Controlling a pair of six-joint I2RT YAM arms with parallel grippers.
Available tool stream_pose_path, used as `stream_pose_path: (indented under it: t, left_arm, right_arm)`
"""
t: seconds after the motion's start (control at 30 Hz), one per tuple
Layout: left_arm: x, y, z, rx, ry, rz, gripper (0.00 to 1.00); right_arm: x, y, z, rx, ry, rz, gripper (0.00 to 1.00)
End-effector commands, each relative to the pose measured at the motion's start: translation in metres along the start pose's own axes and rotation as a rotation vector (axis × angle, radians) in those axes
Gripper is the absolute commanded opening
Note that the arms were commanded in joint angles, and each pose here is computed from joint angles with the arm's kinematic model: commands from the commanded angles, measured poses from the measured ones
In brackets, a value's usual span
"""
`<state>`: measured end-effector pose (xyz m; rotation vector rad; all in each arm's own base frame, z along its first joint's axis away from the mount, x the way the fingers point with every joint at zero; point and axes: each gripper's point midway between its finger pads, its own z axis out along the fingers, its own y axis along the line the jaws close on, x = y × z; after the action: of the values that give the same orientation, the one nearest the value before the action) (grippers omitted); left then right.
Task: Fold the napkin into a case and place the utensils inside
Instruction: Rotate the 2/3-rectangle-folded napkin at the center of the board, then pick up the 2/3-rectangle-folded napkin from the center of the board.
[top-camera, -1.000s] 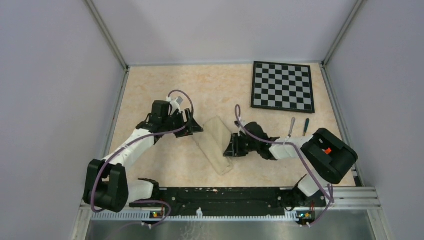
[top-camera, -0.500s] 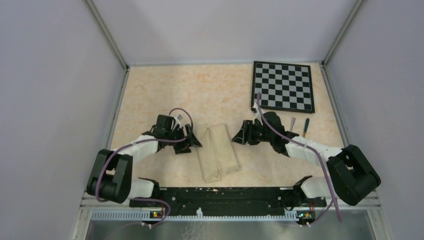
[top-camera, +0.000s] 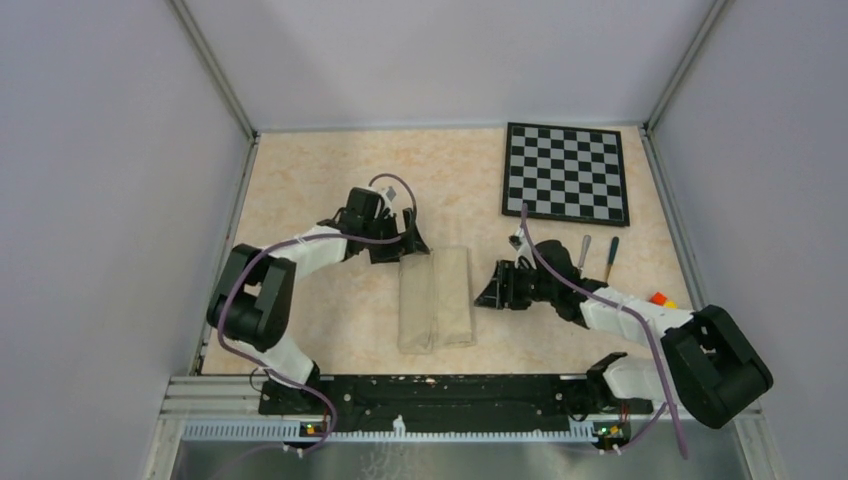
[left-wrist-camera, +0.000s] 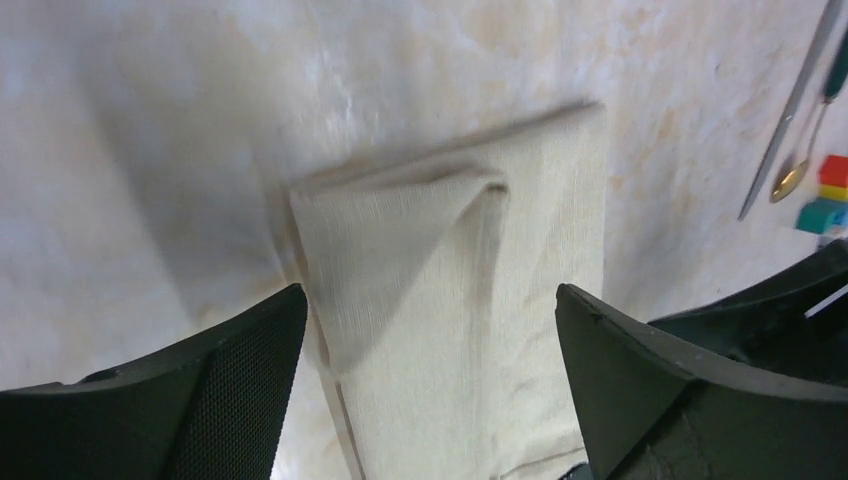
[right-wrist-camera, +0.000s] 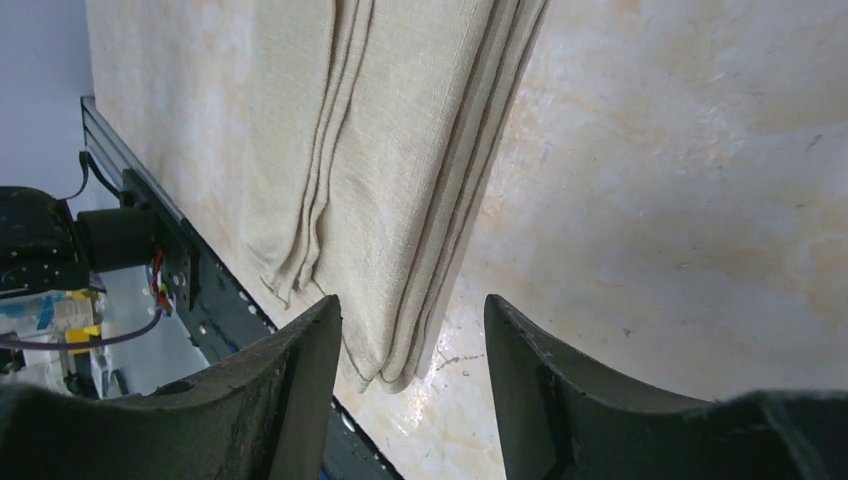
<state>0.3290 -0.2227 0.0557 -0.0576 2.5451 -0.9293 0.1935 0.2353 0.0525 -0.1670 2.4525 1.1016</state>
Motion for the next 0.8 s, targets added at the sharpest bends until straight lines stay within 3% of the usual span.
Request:
stream_pose_path:
  t: [0.0, 0.13, 0.3, 0.43, 0.57, 0.77]
  left_arm:
    - [0.011, 0.003, -0.039, -0.209, -0.047, 0.068, 0.99]
    - [0.065, -0.020, -0.060, -0.339, -0.044, 0.072, 0.98]
    - [0.131, -0.083, -0.056, -0.374, -0.068, 0.007, 0.99]
    - [0.169, -0.098, -0.032, -0.522, -0.016, 0.122, 0.94]
    - [0.185, -0.105, -0.009, -0.670, 0.016, 0.234, 0.88]
    - [0.198, -0.110, 0.006, -0.731, 0.027, 0.314, 0.76]
  right_arm:
    - [-0.029, -0.010, -0.015, 0.071, -0.106, -0.033, 0.55]
    - [-0.040, -0.045, -0.032, 0.247, -0.146, 0.022, 0.60]
    - [-0.056, -0.078, -0.060, 0.374, -0.249, 0.115, 0.69]
    - [-0.061, -0.093, -0.078, 0.445, -0.290, 0.140, 0.70]
    - [-0.061, -0.093, -0.091, 0.472, -0.325, 0.121, 0.71]
    - [-0.061, -0.077, -0.092, 0.391, -0.351, 0.117, 0.70]
